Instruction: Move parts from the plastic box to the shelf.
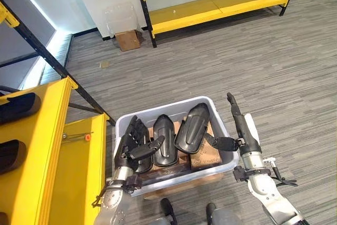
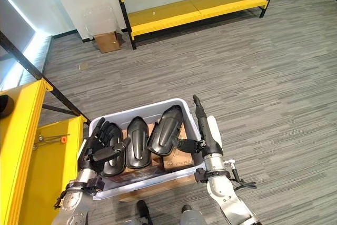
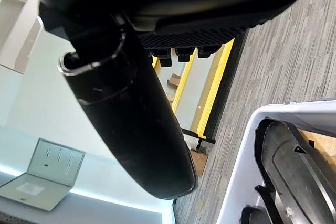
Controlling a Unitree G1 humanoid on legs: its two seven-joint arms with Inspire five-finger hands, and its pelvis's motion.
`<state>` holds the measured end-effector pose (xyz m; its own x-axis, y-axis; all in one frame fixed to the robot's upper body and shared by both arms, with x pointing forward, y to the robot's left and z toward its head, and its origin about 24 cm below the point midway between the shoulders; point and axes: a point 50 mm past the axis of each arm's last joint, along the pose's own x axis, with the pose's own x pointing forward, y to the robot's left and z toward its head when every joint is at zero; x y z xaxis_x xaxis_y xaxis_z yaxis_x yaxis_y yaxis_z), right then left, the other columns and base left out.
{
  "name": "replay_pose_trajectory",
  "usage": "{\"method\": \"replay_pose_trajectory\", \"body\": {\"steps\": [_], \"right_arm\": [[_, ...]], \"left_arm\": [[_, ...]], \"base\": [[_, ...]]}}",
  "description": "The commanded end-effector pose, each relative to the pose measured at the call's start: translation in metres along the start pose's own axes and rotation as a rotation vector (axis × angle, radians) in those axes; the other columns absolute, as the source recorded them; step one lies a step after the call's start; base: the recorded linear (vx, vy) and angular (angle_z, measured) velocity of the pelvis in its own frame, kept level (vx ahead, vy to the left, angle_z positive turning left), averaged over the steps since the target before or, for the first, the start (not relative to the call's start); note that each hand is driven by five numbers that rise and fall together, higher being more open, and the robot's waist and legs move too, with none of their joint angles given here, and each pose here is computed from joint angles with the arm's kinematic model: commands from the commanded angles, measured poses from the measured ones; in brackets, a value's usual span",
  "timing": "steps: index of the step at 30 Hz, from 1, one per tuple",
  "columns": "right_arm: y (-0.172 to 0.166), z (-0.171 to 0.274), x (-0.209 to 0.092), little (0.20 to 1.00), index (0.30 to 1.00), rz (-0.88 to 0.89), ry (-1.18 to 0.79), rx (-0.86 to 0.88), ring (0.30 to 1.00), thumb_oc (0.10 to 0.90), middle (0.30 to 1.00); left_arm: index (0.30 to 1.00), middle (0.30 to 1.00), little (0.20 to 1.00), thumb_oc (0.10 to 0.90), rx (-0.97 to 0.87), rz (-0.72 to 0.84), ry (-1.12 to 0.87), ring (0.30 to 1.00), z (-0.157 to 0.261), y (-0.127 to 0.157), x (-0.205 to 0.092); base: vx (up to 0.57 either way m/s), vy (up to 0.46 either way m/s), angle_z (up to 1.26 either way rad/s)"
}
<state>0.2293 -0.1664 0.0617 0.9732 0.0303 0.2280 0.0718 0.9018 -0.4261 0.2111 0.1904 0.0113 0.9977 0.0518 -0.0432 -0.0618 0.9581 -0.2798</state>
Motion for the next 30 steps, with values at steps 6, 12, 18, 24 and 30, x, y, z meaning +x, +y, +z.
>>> {"method": "replay_pose_trajectory", "body": {"steps": [6,12,18,24,30], "right_arm": [[-0.003,0.057,0.032,1.0,1.0,-0.071,-0.322,0.088,1.0,0.9,1.0],[-0.015,0.062,0.038,1.0,1.0,-0.045,-0.353,0.026,1.0,0.9,1.0],[-0.016,0.059,0.039,1.0,1.0,-0.036,-0.338,-0.013,1.0,0.9,1.0],[-0.017,0.062,0.032,1.0,1.0,-0.067,-0.34,-0.019,1.0,0.9,1.0],[-0.009,0.063,0.031,1.0,1.0,-0.05,-0.341,-0.033,1.0,0.9,1.0]], "left_arm": [[1.0,1.0,1.0,0.9,0.071,-0.059,-0.296,1.0,0.059,-0.004,0.016],[1.0,1.0,1.0,0.9,0.025,-0.063,-0.299,1.0,0.054,-0.006,0.02],[1.0,1.0,1.0,0.9,0.01,-0.075,-0.289,1.0,0.05,-0.013,0.025],[1.0,1.0,1.0,0.9,0.047,-0.044,-0.288,1.0,0.052,-0.008,0.019],[1.0,1.0,1.0,0.9,0.053,-0.057,-0.274,1.0,0.053,-0.008,0.014]], "base": [[0.0,0.108,-0.23],[0.06,0.364,-0.06],[0.07,0.281,0.12],[0.07,0.105,0.06],[0.06,-0.022,-0.02]]}}
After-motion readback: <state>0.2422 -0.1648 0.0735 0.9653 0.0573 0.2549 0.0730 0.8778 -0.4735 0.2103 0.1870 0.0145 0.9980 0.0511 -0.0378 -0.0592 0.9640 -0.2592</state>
